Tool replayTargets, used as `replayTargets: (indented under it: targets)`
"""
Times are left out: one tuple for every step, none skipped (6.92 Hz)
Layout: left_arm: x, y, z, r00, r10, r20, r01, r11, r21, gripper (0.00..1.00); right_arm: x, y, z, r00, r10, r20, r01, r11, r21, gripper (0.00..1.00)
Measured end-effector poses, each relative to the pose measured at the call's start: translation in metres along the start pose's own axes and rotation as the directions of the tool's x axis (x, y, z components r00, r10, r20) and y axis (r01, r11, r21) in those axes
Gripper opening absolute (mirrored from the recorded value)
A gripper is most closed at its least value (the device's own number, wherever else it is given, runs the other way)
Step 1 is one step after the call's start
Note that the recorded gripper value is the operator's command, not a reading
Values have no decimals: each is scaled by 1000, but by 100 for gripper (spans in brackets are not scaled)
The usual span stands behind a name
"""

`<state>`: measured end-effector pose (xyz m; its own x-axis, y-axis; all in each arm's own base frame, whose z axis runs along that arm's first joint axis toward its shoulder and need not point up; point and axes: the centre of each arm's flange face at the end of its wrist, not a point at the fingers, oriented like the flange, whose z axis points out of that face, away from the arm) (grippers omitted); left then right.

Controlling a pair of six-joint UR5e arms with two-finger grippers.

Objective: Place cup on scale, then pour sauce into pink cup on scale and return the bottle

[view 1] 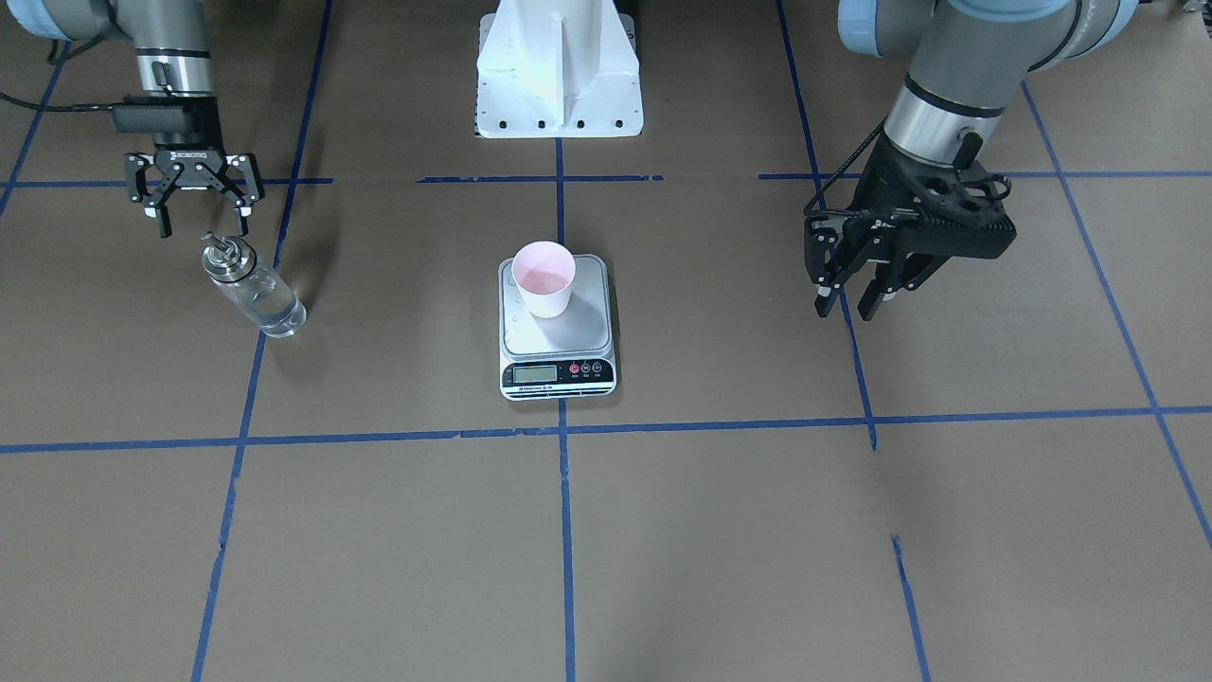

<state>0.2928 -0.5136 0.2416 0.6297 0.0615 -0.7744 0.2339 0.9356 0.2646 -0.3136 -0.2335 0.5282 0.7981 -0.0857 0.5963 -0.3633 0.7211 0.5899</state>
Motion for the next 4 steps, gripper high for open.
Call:
replayTargets:
  targets:
    - [-7, 3, 3, 1000, 17, 9, -17, 1000, -7, 51, 27, -7, 10, 1000, -20, 9, 20, 998, -53, 100]
    - [-17, 7, 7, 999, 51, 20, -50, 999, -17, 51, 57, -21, 23, 999, -35, 11, 36, 993, -109, 100]
    - [-29, 12, 14, 995, 90, 34, -89, 995, -33, 51, 86, -35, 32, 999, -51, 11, 52, 988, -148, 100]
    - [-45, 15, 20, 988, 147, 43, -145, 988, -61, 52, 116, -56, 40, 998, -63, 16, 65, 980, -190, 100]
